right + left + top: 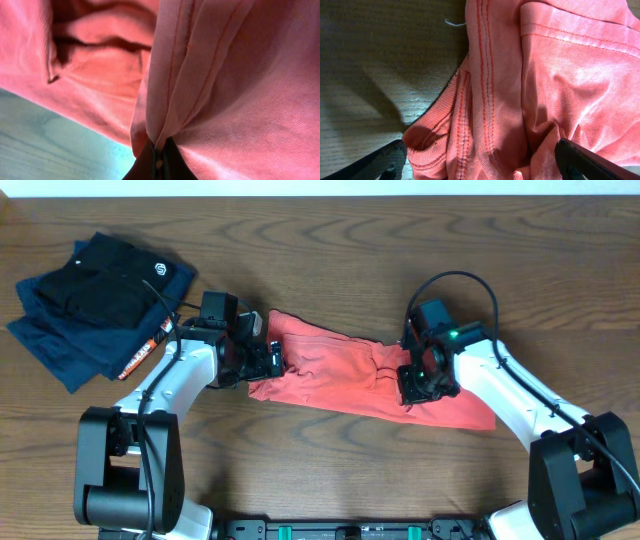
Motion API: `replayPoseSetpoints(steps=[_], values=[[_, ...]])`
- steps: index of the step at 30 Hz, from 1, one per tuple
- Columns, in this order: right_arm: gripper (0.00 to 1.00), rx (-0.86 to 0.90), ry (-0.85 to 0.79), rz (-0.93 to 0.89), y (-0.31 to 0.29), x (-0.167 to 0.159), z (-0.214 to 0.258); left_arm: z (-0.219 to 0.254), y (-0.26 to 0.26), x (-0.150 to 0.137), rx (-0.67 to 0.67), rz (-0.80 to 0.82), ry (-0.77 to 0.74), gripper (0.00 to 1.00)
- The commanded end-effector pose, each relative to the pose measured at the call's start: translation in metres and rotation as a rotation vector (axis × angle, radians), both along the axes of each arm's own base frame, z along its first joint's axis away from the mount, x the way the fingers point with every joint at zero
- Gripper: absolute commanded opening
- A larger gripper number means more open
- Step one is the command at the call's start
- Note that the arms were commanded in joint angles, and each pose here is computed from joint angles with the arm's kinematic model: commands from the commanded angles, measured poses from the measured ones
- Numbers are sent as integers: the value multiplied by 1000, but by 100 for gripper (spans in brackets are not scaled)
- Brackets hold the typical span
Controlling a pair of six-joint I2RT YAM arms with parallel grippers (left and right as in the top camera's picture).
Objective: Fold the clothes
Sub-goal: 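Fold the right section further left toward the left gripper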
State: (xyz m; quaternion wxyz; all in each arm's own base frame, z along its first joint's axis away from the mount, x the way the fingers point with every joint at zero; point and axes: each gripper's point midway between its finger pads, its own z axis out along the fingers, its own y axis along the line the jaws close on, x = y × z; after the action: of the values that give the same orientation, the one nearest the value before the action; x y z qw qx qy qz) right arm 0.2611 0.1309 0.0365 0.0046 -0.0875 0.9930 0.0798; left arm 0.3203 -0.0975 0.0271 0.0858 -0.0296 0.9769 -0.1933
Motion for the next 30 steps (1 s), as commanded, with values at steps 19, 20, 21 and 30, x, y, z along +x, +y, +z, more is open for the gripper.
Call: replayPoseSetpoints(steps=[19, 20, 21, 30], values=[[27, 0, -60, -108, -9, 17, 16, 4, 0, 12, 2, -16, -56, 99], [30, -8, -78, -149, -17, 20, 21, 5, -1, 15, 1, -17, -69, 100], [38, -7, -93, -181, -23, 24, 25, 5, -1, 17, 0, -16, -79, 99], [79, -8, -58, -257, -45, 18, 29, -20, -27, 26, -130, -80, -69, 98]])
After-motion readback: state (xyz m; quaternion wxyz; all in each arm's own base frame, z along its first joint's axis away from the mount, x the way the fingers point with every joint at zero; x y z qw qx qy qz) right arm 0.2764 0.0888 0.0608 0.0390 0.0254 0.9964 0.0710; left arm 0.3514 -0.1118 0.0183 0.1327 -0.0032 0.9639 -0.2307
